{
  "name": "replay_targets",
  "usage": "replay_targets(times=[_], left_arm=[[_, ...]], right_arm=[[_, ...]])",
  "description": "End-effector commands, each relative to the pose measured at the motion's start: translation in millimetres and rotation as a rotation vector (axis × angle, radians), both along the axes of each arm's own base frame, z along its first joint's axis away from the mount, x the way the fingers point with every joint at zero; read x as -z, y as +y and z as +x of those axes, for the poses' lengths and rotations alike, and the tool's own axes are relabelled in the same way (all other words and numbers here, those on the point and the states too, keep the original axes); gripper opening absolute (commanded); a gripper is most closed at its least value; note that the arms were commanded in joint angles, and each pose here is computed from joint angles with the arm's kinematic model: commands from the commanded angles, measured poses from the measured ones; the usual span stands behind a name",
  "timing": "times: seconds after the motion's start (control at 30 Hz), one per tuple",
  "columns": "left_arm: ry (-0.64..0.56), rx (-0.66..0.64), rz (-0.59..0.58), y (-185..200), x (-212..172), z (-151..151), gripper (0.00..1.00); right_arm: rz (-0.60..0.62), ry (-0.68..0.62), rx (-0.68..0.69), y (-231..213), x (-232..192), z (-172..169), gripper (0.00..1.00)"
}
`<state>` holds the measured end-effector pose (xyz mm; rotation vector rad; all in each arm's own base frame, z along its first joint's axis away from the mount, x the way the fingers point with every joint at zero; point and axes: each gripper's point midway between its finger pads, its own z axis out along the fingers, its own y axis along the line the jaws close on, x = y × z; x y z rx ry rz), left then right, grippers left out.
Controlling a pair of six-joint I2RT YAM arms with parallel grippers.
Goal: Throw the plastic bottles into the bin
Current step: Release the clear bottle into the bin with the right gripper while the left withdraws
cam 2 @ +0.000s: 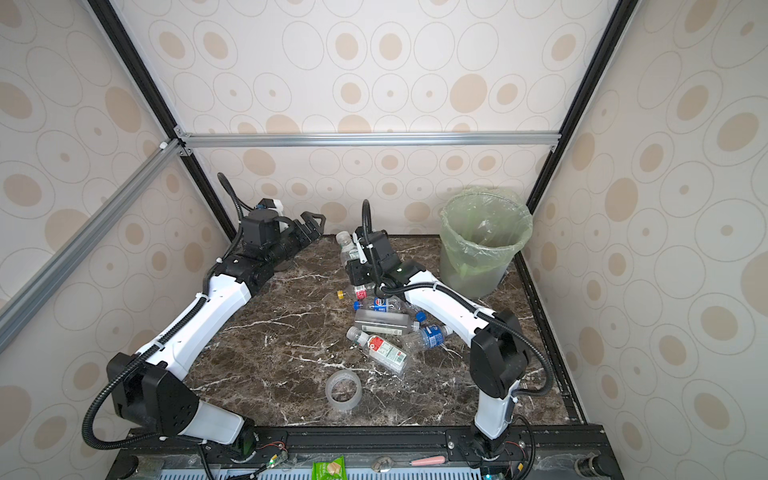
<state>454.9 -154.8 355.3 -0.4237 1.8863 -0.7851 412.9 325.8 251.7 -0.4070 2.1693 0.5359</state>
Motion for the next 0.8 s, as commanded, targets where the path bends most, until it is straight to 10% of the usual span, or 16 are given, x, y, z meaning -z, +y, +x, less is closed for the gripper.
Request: replay_targets(times=[0.0, 0.77], left_arm=[[-0.158, 0.062, 0.018, -7, -51, -1, 0.99], [-0.583, 0.413, 0.194, -200, -171, -25, 0.99]], right_arm=[[0.007, -0.092, 0.065, -35, -47, 2, 0.40], [-0.166, -0.818, 0.469, -226, -350, -68, 0.42]])
